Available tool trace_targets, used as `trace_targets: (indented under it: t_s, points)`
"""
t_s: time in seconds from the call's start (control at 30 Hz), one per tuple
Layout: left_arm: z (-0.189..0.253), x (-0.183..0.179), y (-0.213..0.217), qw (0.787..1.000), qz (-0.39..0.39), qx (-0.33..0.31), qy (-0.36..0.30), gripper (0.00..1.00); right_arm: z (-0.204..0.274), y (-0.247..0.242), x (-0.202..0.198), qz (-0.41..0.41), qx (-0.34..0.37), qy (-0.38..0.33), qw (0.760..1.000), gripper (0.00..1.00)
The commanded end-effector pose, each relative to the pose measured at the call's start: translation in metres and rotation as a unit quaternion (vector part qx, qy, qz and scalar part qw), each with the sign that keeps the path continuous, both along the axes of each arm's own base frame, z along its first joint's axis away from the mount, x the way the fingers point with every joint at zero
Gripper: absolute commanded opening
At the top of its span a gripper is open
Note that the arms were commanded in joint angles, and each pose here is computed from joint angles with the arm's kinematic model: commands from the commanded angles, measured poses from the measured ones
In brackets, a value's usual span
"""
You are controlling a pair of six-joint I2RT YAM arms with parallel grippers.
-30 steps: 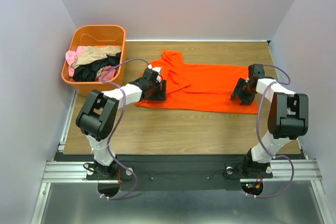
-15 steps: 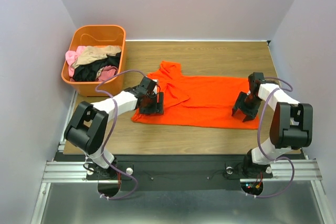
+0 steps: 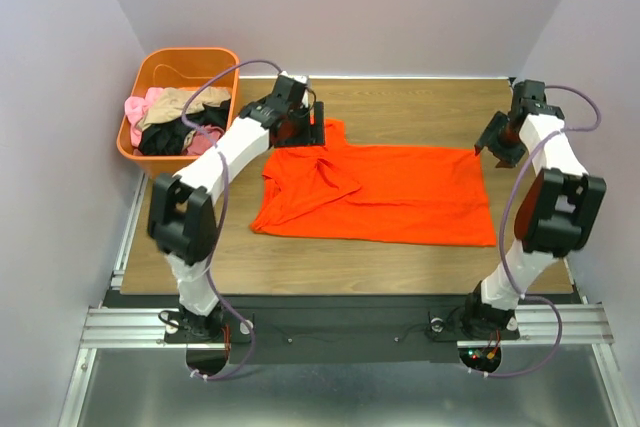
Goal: Fold and stack the t-shirts
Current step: Fold the tshirt
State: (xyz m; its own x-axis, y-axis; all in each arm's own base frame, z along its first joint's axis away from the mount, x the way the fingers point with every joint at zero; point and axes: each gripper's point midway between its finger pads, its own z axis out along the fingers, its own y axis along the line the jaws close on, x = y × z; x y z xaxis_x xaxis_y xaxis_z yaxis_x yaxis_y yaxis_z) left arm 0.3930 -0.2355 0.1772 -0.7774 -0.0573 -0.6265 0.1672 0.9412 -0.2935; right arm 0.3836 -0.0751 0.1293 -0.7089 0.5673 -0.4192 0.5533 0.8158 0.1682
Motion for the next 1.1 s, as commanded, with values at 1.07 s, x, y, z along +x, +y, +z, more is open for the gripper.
trace_targets:
  t_s: [1.07]
  points:
    - [-0.058, 0.139, 0.002, 0.998, 0.041, 0.054, -0.005, 0.85, -0.1, -0.042, 0.095, -0.016, -0.031, 0.012, 0.999, 0.39]
